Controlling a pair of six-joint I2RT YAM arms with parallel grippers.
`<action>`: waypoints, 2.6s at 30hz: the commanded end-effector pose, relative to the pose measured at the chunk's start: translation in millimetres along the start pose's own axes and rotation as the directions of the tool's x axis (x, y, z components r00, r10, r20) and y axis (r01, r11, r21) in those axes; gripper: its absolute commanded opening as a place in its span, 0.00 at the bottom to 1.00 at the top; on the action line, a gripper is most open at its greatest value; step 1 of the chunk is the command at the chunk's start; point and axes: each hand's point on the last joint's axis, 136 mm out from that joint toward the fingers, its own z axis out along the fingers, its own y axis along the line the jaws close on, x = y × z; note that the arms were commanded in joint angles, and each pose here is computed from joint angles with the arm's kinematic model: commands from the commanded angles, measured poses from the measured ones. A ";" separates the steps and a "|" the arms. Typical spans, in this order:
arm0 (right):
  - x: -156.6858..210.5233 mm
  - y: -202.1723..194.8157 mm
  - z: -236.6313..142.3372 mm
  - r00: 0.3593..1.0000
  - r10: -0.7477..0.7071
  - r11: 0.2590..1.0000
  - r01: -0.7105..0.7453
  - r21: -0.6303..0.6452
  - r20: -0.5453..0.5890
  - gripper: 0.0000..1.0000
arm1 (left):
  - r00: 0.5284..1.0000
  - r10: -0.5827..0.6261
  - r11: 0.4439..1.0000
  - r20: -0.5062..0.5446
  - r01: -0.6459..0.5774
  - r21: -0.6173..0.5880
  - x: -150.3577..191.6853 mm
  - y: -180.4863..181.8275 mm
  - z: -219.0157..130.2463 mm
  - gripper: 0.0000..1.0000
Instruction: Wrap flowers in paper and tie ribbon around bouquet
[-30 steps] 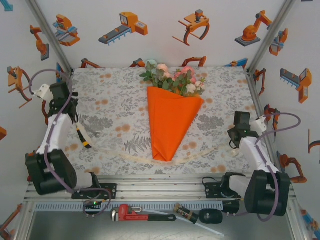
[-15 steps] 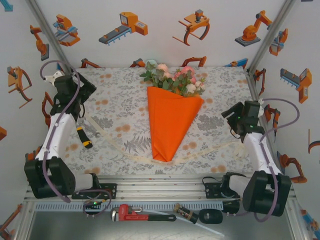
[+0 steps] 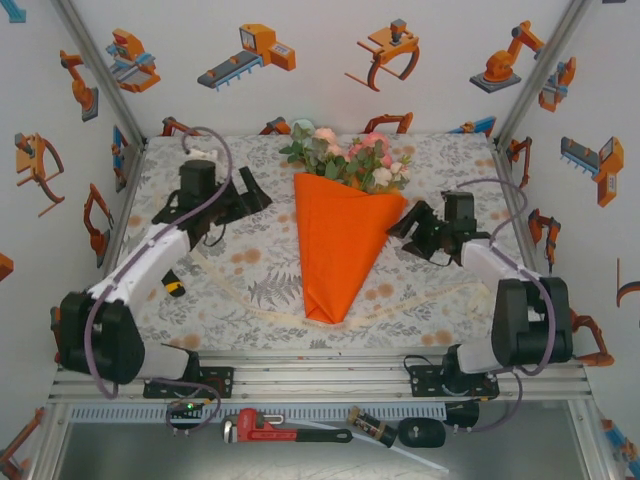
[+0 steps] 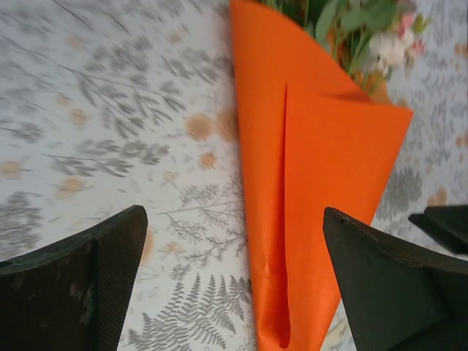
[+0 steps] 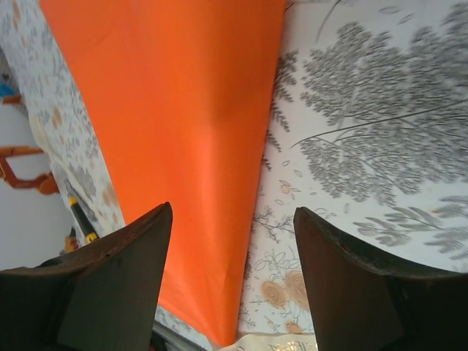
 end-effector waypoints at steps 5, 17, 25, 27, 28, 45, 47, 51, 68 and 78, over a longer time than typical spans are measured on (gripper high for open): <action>42.5 6.5 30.6 0.992 -0.010 0.996 -0.001 -0.088 -0.122 0.67 | 0.980 0.035 0.968 -0.197 0.016 0.252 61.8 -55.6 66.2 0.97; 104.5 -17.4 48.3 0.976 0.007 0.999 -0.017 -0.042 -0.219 0.67 | 0.935 -0.016 0.937 -0.355 0.138 0.322 130.5 -57.7 90.1 0.98; 110.1 -30.7 54.4 0.982 0.049 0.999 -0.048 0.012 -0.183 0.60 | 0.917 -0.036 0.951 -0.397 0.154 0.269 163.0 -40.1 93.2 0.85; 107.7 -32.2 54.0 0.984 0.048 0.999 -0.044 0.027 -0.171 0.55 | 0.912 -0.036 0.948 -0.409 0.161 0.276 169.0 -42.7 94.8 0.78; 106.0 -33.3 54.1 0.985 0.049 0.998 -0.044 0.036 -0.165 0.51 | 0.909 -0.042 0.945 -0.414 0.171 0.279 172.1 -44.1 96.2 0.74; 64.2 2.5 58.7 0.997 0.003 1.000 -0.003 0.003 -0.076 0.25 | 0.928 -0.093 0.892 -0.360 0.238 0.383 153.2 -72.3 94.9 0.16; 59.1 9.1 57.1 0.998 -0.006 1.000 0.006 -0.002 -0.069 0.19 | 0.930 -0.092 0.884 -0.356 0.241 0.401 148.0 -79.0 95.2 0.12; 59.2 15.2 51.3 0.997 -0.013 1.000 0.012 -0.004 -0.082 0.17 | 0.935 -0.085 0.873 -0.344 0.236 0.427 141.4 -89.5 88.8 0.09; 90.9 -4.6 10.6 0.992 -0.023 0.998 0.030 0.053 -0.121 0.14 | 0.915 -0.066 0.879 -0.398 0.242 0.410 175.9 -102.2 60.1 0.08; 96.3 -18.3 15.6 0.993 -0.012 0.997 0.021 0.076 -0.118 0.29 | 0.919 -0.062 0.915 -0.389 0.208 0.346 210.9 -84.6 63.0 0.25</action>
